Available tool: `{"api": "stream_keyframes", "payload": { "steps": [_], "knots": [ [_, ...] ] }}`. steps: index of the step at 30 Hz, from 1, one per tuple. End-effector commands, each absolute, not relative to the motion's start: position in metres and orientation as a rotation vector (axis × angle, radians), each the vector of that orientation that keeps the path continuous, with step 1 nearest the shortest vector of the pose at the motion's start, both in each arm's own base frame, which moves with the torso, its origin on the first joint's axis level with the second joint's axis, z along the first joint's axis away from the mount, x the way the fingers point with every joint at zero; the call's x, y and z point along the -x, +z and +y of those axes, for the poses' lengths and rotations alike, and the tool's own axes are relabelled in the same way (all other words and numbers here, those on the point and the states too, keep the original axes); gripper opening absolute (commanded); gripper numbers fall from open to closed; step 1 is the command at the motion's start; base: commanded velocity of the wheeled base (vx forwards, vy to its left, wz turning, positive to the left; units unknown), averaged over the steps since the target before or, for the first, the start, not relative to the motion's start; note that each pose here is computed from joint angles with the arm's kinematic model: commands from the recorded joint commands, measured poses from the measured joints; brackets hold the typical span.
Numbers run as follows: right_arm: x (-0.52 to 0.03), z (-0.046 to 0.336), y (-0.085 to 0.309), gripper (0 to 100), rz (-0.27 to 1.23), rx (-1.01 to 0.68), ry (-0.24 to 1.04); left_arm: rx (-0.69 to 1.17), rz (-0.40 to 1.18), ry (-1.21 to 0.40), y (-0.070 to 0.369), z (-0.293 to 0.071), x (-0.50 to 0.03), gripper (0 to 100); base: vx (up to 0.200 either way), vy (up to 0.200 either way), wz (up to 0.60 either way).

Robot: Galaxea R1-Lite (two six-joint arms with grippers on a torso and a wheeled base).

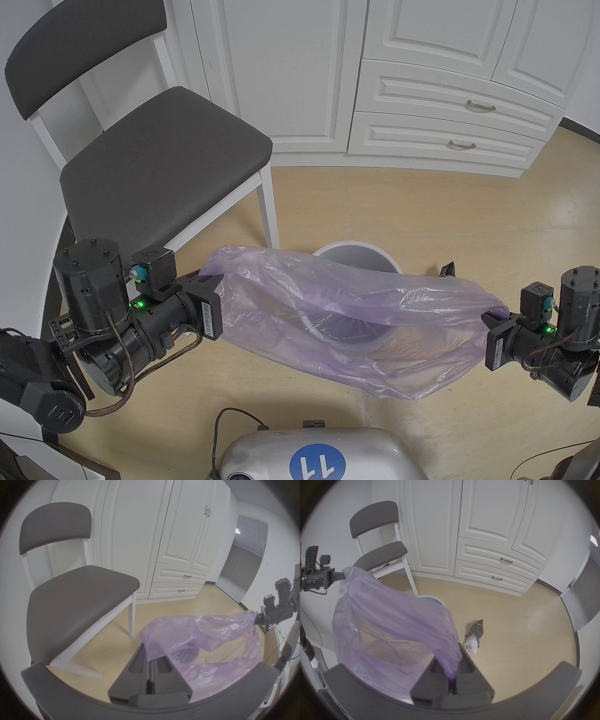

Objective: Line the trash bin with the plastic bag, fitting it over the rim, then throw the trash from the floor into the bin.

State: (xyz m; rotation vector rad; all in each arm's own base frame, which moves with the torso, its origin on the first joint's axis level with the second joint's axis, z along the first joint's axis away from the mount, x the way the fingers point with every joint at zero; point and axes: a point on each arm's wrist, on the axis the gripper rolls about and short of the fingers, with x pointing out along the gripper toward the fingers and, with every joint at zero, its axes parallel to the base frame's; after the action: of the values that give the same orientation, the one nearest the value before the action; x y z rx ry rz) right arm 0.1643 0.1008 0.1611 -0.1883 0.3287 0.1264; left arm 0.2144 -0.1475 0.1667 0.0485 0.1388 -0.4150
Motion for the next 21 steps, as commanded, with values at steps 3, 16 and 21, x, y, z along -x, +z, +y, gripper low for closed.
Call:
{"api": "stream_keyframes", "payload": {
  "steps": [3,16,21],
  "knots": [
    [-0.169,0.098,0.158,0,0.343,0.191,0.105,-0.053,0.157,-0.394,0.162,-0.145,-0.221,0,0.000,0.000,0.00],
    [-0.178,0.095,0.152,0,0.376,0.187,0.075,-0.044,0.146,-0.376,0.155,-0.144,-0.231,0,0.000,0.000,0.00],
    [-0.182,0.094,0.152,0,0.383,0.172,0.087,-0.043,0.154,-0.363,0.152,-0.142,-0.236,0,0.000,0.000,0.00]
  ]
}}
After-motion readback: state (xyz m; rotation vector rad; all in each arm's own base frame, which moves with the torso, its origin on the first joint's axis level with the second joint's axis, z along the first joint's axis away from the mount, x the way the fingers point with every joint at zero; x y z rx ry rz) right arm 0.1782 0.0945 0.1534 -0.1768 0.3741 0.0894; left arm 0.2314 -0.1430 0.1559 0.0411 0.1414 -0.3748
